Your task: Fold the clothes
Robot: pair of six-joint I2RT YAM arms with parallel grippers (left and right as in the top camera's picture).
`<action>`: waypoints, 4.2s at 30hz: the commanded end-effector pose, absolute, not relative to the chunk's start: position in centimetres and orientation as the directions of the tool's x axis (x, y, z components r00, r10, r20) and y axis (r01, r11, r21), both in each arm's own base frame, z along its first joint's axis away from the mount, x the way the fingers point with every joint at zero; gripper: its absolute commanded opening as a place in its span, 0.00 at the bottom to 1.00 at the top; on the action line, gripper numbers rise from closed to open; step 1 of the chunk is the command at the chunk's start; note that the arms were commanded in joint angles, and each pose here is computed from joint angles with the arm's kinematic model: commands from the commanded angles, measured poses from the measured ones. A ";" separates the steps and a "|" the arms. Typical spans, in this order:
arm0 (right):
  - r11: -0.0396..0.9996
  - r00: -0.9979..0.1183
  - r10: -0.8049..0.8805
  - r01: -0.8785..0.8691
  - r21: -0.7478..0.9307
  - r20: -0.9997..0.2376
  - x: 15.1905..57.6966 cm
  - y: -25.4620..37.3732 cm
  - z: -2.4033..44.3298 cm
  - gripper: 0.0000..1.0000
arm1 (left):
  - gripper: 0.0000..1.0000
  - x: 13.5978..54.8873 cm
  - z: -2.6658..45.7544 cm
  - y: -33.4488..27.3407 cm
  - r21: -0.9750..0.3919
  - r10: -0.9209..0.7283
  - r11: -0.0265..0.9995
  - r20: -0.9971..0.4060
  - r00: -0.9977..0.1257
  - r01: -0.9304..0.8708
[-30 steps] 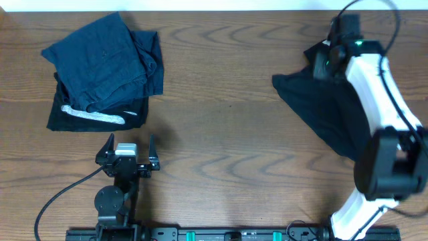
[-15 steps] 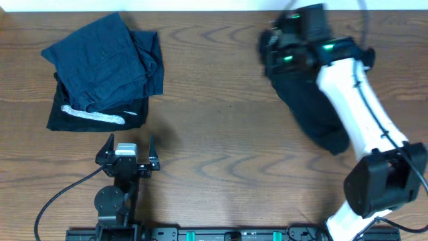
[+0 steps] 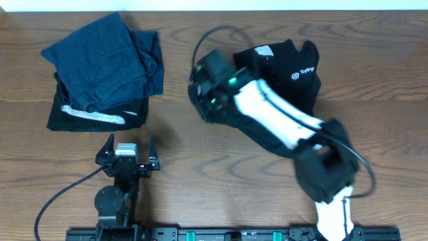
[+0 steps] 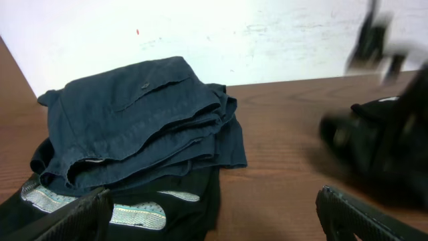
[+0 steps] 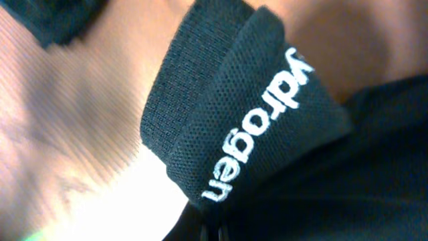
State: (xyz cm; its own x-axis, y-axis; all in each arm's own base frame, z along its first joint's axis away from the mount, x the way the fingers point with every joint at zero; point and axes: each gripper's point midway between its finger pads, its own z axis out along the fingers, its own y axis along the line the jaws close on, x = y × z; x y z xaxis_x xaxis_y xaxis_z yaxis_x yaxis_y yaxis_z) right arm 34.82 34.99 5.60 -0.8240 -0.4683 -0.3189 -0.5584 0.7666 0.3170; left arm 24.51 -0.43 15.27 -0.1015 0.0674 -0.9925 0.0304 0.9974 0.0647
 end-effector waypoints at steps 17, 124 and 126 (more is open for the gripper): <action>0.667 -0.716 -0.450 -0.667 0.332 -0.534 39.7 31.6 16.2 0.76 | 0.98 24.4 13.8 -0.8 0.066 0.073 0.996 -0.987 -0.144 0.052; 0.888 -0.998 0.025 0.046 0.457 0.053 36.7 6.8 11.2 0.73 | 0.06 39.8 21.5 -16.8 -0.317 0.018 0.815 -0.823 -0.568 0.485; 0.890 -0.994 0.007 0.054 0.454 0.105 35.3 7.6 10.5 0.73 | 0.06 40.0 21.7 -17.1 -0.311 0.019 0.811 -0.833 -0.553 0.495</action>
State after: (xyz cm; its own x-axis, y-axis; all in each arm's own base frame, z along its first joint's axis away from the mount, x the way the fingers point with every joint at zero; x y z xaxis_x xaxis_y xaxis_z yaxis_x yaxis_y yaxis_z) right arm 36.83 5.34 11.27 -0.9986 0.0372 0.0382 0.0496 0.9101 0.4115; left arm 40.01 -16.24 21.07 -0.5478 0.0495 -0.8351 0.4844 0.8327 -0.2684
